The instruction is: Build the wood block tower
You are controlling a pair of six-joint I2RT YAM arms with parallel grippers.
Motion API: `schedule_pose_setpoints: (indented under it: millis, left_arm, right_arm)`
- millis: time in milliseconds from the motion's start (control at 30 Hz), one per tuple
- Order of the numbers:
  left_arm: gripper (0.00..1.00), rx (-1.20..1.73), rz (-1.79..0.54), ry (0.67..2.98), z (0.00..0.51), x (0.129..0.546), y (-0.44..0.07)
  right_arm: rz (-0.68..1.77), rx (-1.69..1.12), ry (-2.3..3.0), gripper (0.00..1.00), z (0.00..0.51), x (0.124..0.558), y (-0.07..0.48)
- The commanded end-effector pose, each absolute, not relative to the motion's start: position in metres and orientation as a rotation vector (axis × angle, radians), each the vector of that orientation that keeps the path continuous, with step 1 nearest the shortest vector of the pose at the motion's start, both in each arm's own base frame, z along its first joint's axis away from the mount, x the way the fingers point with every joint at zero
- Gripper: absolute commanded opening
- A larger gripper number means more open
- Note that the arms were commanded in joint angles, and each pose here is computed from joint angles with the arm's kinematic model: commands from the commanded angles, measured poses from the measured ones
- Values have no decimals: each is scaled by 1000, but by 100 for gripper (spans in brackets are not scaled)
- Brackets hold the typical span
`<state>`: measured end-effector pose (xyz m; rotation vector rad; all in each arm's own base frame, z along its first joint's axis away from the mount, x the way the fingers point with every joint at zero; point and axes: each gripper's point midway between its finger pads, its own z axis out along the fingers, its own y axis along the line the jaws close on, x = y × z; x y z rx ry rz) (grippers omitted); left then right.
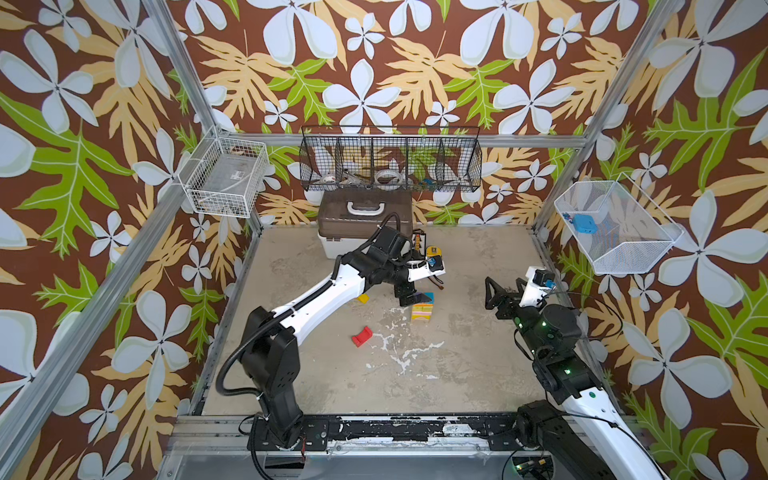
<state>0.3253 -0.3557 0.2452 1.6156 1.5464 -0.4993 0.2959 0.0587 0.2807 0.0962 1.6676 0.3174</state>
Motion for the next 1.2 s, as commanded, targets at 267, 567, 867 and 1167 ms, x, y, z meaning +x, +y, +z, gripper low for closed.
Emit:
schedule_pose_setpoints:
  millis: [267, 567, 867, 1167]
  left_arm:
    - [100, 4, -570, 1278, 390, 311, -161]
    - [100, -139, -718, 1662, 261, 320, -172]
    - [95, -82, -750, 1909, 183, 334, -208]
    - [84, 7, -724, 2045, 141, 341, -251]
  right_arm:
    - [400, 160, 1823, 74, 247, 331, 77]
    - [417, 116, 1985, 68, 200, 350, 122]
    - [383, 63, 2084, 64, 166, 356, 151]
    - [363, 33, 2122, 60, 147, 357, 166]
